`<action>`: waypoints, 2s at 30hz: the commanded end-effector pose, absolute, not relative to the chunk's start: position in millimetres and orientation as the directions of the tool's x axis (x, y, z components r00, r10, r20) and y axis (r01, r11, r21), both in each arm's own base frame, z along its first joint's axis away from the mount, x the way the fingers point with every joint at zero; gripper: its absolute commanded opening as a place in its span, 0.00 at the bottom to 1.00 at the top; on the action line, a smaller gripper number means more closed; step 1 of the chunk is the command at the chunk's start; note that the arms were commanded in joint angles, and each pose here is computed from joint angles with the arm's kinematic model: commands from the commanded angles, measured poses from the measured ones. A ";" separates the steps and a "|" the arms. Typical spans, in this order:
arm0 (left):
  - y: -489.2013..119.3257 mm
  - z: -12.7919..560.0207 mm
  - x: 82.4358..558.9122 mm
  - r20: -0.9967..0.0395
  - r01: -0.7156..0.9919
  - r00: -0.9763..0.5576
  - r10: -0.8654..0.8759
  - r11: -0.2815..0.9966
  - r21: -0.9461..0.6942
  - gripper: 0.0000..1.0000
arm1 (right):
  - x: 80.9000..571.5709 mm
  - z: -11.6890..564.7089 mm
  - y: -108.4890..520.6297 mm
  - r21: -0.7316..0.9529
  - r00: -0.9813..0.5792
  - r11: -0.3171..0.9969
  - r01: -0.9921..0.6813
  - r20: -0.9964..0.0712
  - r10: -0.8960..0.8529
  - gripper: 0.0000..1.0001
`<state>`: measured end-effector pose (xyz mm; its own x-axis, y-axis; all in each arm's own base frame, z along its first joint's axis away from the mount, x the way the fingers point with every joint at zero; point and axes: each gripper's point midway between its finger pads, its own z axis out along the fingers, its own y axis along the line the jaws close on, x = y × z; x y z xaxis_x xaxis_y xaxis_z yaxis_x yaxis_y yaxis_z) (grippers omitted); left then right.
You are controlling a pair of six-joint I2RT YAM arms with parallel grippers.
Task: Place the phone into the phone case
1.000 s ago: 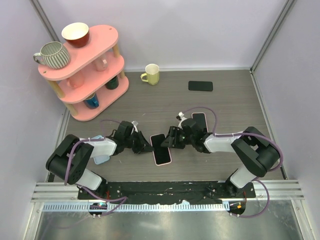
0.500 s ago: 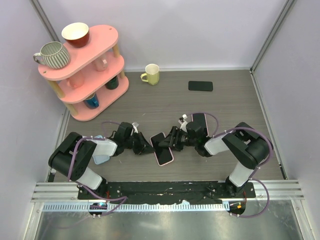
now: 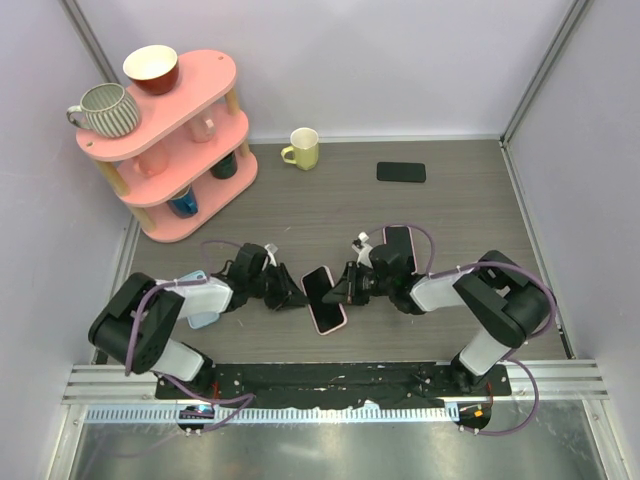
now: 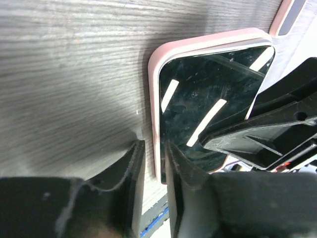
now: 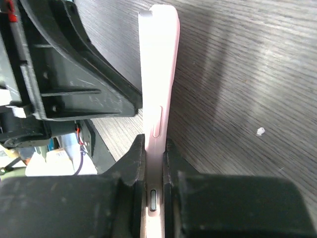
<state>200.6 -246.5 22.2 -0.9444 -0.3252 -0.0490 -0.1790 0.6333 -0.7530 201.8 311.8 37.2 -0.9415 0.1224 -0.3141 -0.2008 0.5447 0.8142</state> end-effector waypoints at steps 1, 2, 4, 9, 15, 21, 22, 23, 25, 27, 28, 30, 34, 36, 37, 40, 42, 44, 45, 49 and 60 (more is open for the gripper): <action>-235.1 44.5 213.9 -0.170 -0.106 -0.939 -0.300 0.720 -0.686 0.31 | 201.3 39.4 306.4 0.747 -0.900 0.561 -0.357 -0.437 0.009 0.01; -234.0 61.0 218.8 -0.211 -0.075 -0.930 -0.300 0.718 -0.691 0.36 | 197.5 43.8 308.3 0.751 -0.896 0.537 -0.385 -0.444 -0.021 0.01; -226.7 86.9 229.9 -0.293 -0.010 -0.917 -0.270 0.750 -0.661 0.50 | 195.1 53.7 309.6 0.741 -0.877 0.506 -0.441 -0.476 -0.067 0.01; -228.1 162.6 228.0 -0.492 0.312 -0.869 -0.047 0.719 -0.621 0.71 | 166.0 97.6 314.4 0.747 -0.797 0.279 -0.604 -0.575 -0.185 0.01; -248.7 214.6 180.4 -0.592 0.610 -0.783 0.192 0.426 -0.668 0.82 | 139.3 151.3 316.3 0.696 -0.683 0.013 -0.718 -0.700 -0.209 0.01; -252.0 214.7 167.4 -0.594 0.627 -0.777 0.209 0.348 -0.697 0.80 | 129.6 178.8 320.7 0.677 -0.661 -0.150 -0.721 -0.736 -0.145 0.01; -252.8 211.1 165.9 -0.585 0.621 -0.782 0.214 0.342 -0.705 0.79 | 122.5 183.4 318.7 0.713 -0.695 -0.175 -0.679 -0.701 -0.158 0.01; -253.7 211.2 166.2 -0.586 0.622 -0.782 0.214 0.333 -0.709 0.79 | 119.3 192.9 317.5 0.666 -0.658 -0.227 -0.711 -0.743 -0.120 0.01; -256.8 210.3 162.7 -0.562 0.606 -0.796 0.225 0.302 -0.736 0.75 | 112.6 199.8 315.0 0.707 -0.704 -0.264 -0.656 -0.700 -0.123 0.01; -260.5 214.0 160.0 -0.551 0.594 -0.804 0.224 0.262 -0.760 0.72 | 106.2 216.8 311.1 0.650 -0.671 -0.338 -0.680 -0.738 -0.070 0.01; -261.6 215.8 157.9 -0.545 0.589 -0.807 0.227 0.243 -0.771 0.71 | 105.9 213.4 312.2 0.696 -0.713 -0.340 -0.633 -0.695 -0.094 0.01; -264.8 219.3 158.2 -0.535 0.573 -0.818 0.213 0.221 -0.789 0.68 | 108.5 212.1 315.8 0.698 -0.714 -0.348 -0.626 -0.693 -0.103 0.01; -267.2 219.6 158.0 -0.522 0.560 -0.825 0.215 0.201 -0.803 0.62 | 113.1 202.4 318.7 0.720 -0.732 -0.330 -0.610 -0.672 -0.112 0.01; -265.7 213.4 156.6 -0.497 0.541 -0.838 0.227 0.220 -0.812 0.62 | 112.7 203.4 318.7 0.720 -0.733 -0.329 -0.611 -0.672 -0.107 0.01; -264.9 211.0 156.5 -0.501 0.548 -0.833 0.234 0.224 -0.806 0.62 | 112.9 204.6 318.3 0.717 -0.731 -0.330 -0.614 -0.675 -0.104 0.01; -264.2 204.6 157.5 -0.475 0.524 -0.849 0.232 0.250 -0.814 0.64 | 109.8 208.5 317.0 0.705 -0.721 -0.340 -0.623 -0.686 -0.102 0.01; -267.1 204.0 160.3 -0.454 0.501 -0.862 0.225 0.246 -0.829 0.60 | 109.0 209.1 315.9 0.703 -0.719 -0.341 -0.623 -0.687 -0.103 0.01; -272.6 209.3 163.7 -0.439 0.478 -0.875 0.206 0.221 -0.850 0.53 | 108.0 207.8 315.8 0.706 -0.721 -0.341 -0.620 -0.685 -0.107 0.01; -273.8 210.3 162.0 -0.419 0.458 -0.883 0.209 0.200 -0.866 0.50 | 107.8 207.4 315.7 0.710 -0.723 -0.340 -0.617 -0.682 -0.110 0.01; -279.8 210.5 169.0 -0.383 0.419 -0.902 0.200 0.189 -0.888 0.36 | 105.8 206.8 314.8 0.711 -0.723 -0.342 -0.614 -0.680 -0.117 0.01; -278.2 208.2 167.4 -0.353 0.394 -0.913 0.205 0.213 -0.894 0.02 | 109.8 204.3 317.2 0.738 -0.749 -0.328 -0.590 -0.652 -0.119 0.01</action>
